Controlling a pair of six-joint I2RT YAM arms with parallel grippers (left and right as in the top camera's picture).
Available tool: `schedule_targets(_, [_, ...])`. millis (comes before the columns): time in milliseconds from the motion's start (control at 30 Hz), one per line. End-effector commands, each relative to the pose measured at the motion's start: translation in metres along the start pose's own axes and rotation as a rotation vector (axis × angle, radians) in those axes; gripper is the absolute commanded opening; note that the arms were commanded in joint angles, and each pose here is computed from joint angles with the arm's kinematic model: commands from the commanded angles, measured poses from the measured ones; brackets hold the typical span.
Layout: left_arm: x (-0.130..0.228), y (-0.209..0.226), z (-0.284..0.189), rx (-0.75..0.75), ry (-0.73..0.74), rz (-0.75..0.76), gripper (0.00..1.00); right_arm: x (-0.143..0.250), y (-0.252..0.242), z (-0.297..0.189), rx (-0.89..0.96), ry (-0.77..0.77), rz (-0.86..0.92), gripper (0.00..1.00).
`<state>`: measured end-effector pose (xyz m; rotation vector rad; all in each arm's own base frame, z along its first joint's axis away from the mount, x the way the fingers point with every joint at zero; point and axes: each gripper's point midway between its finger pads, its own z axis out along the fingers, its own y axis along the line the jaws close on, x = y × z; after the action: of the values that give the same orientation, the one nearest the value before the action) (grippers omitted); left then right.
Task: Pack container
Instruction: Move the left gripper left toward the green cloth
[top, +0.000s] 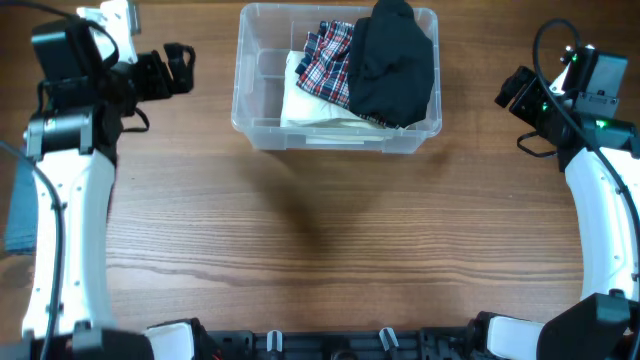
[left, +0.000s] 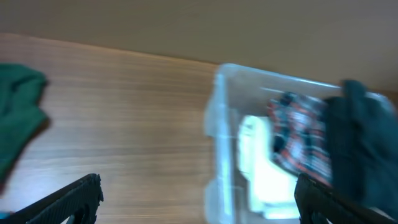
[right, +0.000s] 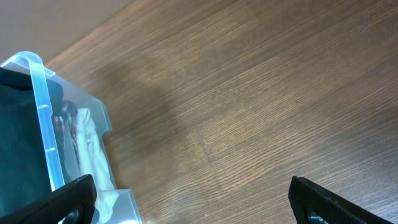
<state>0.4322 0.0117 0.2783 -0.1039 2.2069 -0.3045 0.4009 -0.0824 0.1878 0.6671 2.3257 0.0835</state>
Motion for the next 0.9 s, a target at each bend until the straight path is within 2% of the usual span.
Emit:
schedule_targets(0, [-0.002, 0.060, 0.020, -0.296, 0.022, -0.018, 1.00, 0.000, -0.004, 0.004, 0.023, 0.000, 0.013, 1.00])
schedule_targets(33, [0.006, 0.083, 0.030, -0.405, 0.051, -0.012, 1.00, 0.000, -0.004, 0.004, 0.023, 0.000, 0.013, 1.00])
schedule_targets(100, [0.013, 0.104, 0.040, -0.504, 0.074, -0.003, 1.00, 0.000, -0.004, 0.004, 0.023, 0.000, 0.013, 1.00])
schedule_targets(267, [0.034, 0.165, 0.060, -0.803, 0.211, 0.224, 1.00, 0.000, -0.004, 0.004, 0.023, 0.000, 0.013, 1.00])
schedule_targets(367, [0.044, 0.190, 0.070, -0.931, 0.283, 0.321, 1.00, 0.000, -0.004, 0.004, 0.023, 0.000, 0.013, 1.00])
schedule_targets(567, [0.050, 0.203, 0.099, -0.952, 0.261, 0.334, 1.00, 0.000, -0.004, 0.004, 0.023, 0.000, 0.013, 1.00])
schedule_targets(733, [0.049, 0.214, 0.113, -0.984, 0.316, 0.508, 1.00, 0.000, -0.004, 0.004, 0.023, 0.000, 0.013, 1.00])
schedule_targets(867, [0.051, 0.223, 0.125, -0.988, 0.313, 0.538, 1.00, 0.000, -0.004, 0.004, 0.023, 0.000, 0.013, 1.00])
